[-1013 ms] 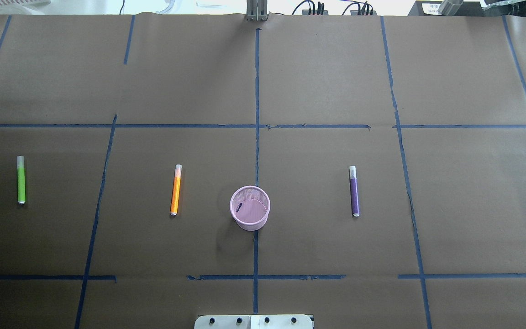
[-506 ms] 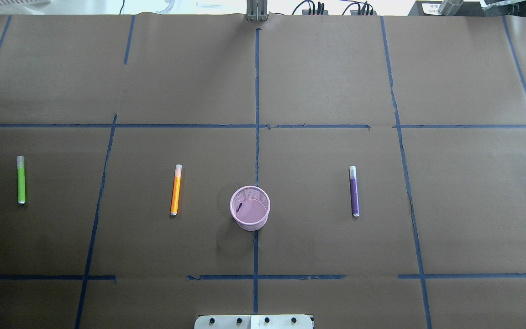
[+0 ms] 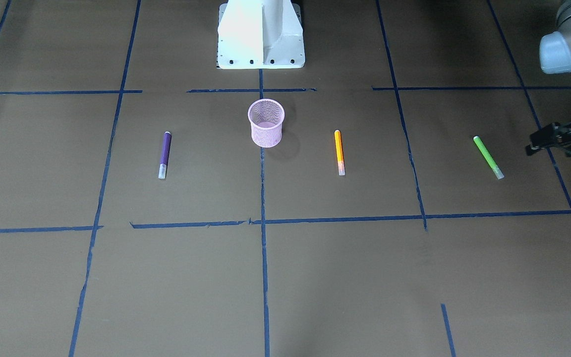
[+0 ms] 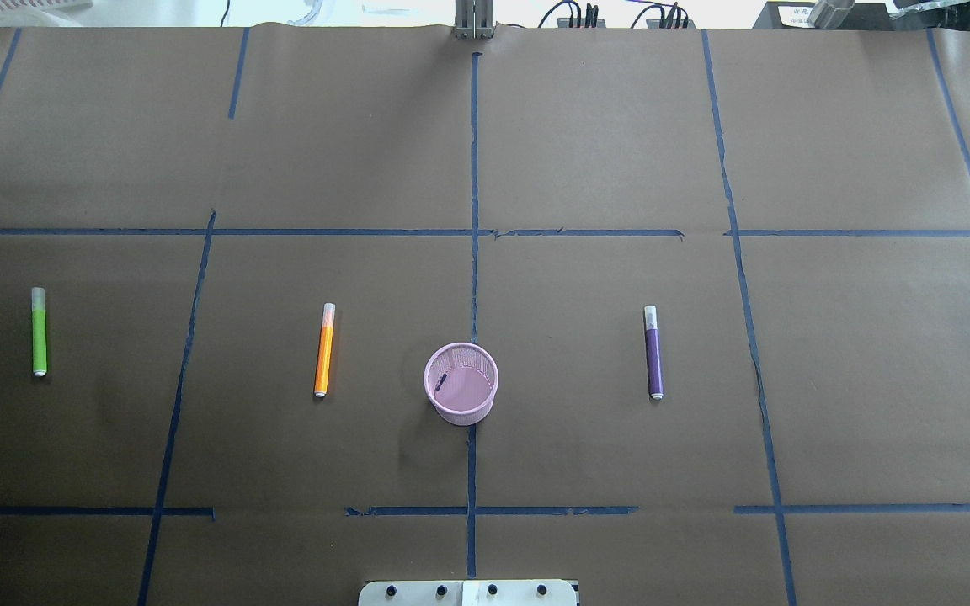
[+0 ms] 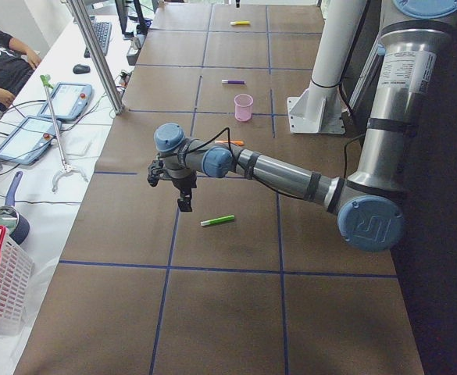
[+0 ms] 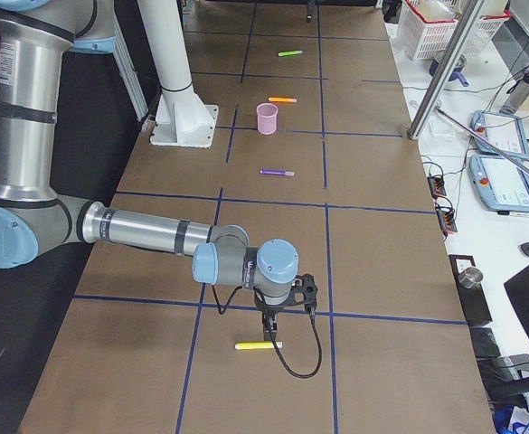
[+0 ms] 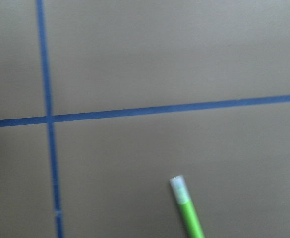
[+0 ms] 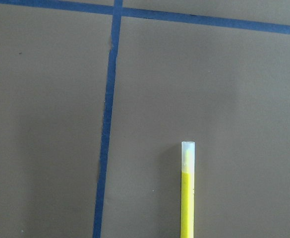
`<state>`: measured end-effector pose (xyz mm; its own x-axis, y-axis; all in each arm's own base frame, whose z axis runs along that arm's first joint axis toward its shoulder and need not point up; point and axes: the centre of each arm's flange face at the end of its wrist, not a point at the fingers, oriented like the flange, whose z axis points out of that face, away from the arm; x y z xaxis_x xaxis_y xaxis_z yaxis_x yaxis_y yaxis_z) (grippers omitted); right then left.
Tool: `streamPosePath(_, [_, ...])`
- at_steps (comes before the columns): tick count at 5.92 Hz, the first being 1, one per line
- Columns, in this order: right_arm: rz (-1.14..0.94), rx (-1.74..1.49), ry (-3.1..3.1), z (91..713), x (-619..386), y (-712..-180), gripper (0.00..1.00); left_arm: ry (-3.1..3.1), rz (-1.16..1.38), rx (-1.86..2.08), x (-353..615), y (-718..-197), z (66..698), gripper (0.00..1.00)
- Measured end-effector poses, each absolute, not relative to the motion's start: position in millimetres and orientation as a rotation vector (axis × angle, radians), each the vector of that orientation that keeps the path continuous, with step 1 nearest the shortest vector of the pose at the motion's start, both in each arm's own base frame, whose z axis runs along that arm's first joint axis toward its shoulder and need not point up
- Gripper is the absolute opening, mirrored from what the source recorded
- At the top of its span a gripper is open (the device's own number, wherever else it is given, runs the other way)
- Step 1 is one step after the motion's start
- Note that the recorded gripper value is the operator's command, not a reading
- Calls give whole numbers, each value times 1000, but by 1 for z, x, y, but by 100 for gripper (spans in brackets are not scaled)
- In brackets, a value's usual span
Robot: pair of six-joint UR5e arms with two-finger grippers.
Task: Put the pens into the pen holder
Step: 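Move the left gripper above the green marker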
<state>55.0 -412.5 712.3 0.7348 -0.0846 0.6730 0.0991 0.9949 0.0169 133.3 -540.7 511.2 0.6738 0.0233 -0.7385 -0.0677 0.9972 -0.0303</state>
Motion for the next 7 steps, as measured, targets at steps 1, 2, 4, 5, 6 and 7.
streamPosePath(1, [-103,-37,-736,722,52,-411,100,826,45,-86,154,-538,511,100])
streamPosePath(2, [-116,-46,-733,750,44,-408,100,822,50,-109,174,-534,513,100])
streamPosePath(4, [-139,-22,-731,816,25,-401,100,783,74,-103,199,-528,517,100])
streamPosePath(5, [-143,-25,-732,829,13,-399,100,771,81,-104,206,-526,520,100])
streamPosePath(6, [-146,-28,-734,833,8,-397,100,769,86,-99,210,-527,527,100])
streamPosePath(7, [-149,-29,-735,833,4,-399,100,771,90,-93,212,-529,533,100])
